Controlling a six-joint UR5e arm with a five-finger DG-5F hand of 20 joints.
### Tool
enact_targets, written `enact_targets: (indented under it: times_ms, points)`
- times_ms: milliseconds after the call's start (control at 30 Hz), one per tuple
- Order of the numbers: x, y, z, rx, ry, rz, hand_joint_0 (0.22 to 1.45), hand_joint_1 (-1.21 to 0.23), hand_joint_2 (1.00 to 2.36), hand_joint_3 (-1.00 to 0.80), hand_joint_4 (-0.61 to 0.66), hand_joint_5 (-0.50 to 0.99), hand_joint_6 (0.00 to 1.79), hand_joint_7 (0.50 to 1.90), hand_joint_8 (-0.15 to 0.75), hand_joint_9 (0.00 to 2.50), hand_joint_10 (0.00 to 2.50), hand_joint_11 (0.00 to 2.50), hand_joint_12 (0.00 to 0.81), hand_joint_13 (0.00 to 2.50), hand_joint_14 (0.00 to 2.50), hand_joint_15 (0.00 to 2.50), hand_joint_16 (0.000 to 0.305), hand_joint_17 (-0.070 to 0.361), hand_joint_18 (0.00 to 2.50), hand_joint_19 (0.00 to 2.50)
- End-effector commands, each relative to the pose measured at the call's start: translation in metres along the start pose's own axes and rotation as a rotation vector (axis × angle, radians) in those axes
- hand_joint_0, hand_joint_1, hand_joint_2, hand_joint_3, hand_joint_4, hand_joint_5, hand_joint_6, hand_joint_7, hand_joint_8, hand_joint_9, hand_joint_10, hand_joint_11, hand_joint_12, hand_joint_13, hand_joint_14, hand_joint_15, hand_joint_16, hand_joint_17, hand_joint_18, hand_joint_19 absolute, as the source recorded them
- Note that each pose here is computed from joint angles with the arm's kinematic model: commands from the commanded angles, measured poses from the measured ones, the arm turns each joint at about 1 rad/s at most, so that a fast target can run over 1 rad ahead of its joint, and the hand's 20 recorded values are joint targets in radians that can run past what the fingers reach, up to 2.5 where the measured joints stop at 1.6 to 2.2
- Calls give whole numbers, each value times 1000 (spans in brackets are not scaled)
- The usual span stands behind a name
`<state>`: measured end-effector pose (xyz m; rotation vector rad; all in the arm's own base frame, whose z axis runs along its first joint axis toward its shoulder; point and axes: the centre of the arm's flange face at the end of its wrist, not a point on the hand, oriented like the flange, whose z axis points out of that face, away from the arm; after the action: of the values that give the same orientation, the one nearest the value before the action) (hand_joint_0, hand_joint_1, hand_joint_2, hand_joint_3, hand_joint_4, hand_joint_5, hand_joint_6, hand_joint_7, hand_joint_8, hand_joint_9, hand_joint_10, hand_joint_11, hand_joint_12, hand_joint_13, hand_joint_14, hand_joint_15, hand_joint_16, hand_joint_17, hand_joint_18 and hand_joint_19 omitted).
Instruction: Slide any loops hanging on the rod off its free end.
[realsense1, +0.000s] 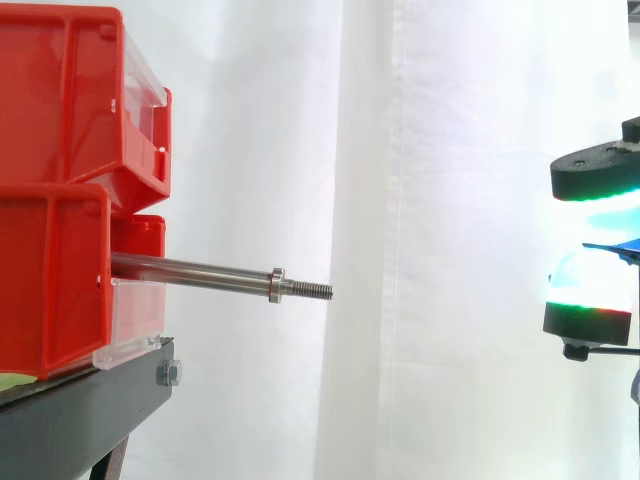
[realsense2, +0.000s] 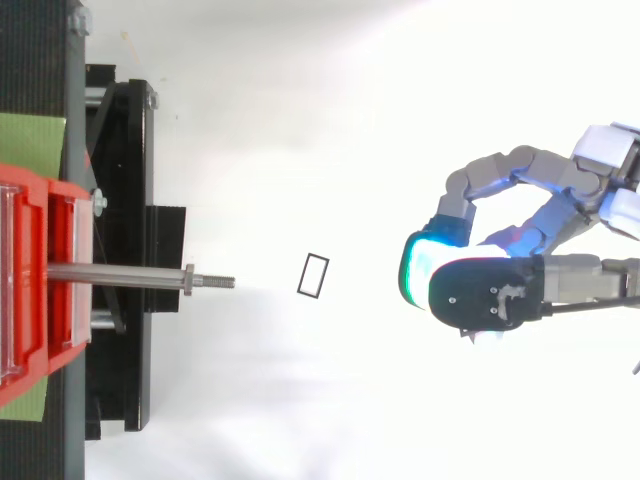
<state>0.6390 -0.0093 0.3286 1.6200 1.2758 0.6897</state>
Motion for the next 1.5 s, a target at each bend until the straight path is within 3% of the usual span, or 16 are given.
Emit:
enact_targets:
  times_ms: [0, 333, 667, 767, 900, 967, 1200, 1400, 1467]
  points:
    - [0, -1, 0, 0, 0, 0, 601, -682, 1014, -161, -35, -86, 818, 998, 282, 1263, 18, 517, 355, 892, 10, 275, 52, 117, 971, 551]
    - [1, 0, 1, -7, 3, 2, 606, -699, 1015, -174, -91, -89, 803, 1044, 265, 1210, 20, 518, 345, 847, 10, 276, 50, 112, 917, 540]
    - [4, 5, 7, -65, 5, -15, 590, -740, 1007, -84, -169, -73, 833, 1040, 242, 1239, 15, 451, 365, 802, 7, 200, 55, 124, 943, 466]
    - [5, 4, 8, -66, 6, -20, 592, -744, 1006, -93, -167, -71, 826, 1036, 271, 1072, 10, 280, 357, 747, 4, 140, 55, 123, 939, 441]
    - [3, 5, 8, -67, 5, -26, 595, -746, 1006, -122, -170, -66, 803, 1033, 247, 696, 0, 0, 345, 651, 3, 86, 52, 118, 897, 424]
    - [2, 4, 9, -65, 3, -32, 595, -749, 1006, -127, -172, -64, 793, 1046, 242, 576, 0, 0, 343, 643, 3, 87, 52, 116, 879, 422]
    - [-3, 7, 13, -89, -7, -58, 594, -750, 1007, -132, -171, -62, 782, 1068, 242, 561, 0, 0, 346, 635, 4, 105, 51, 114, 849, 441]
    - [-4, -18, 17, -76, -7, -72, 594, -750, 1009, -132, -165, -63, 781, 1071, 244, 587, 0, 0, 347, 636, 4, 127, 50, 112, 835, 450]
    - [-3, -24, 21, -102, -3, -55, 593, -751, 1010, -131, -165, -63, 781, 1072, 246, 595, 0, 0, 350, 638, 4, 127, 50, 113, 836, 450]
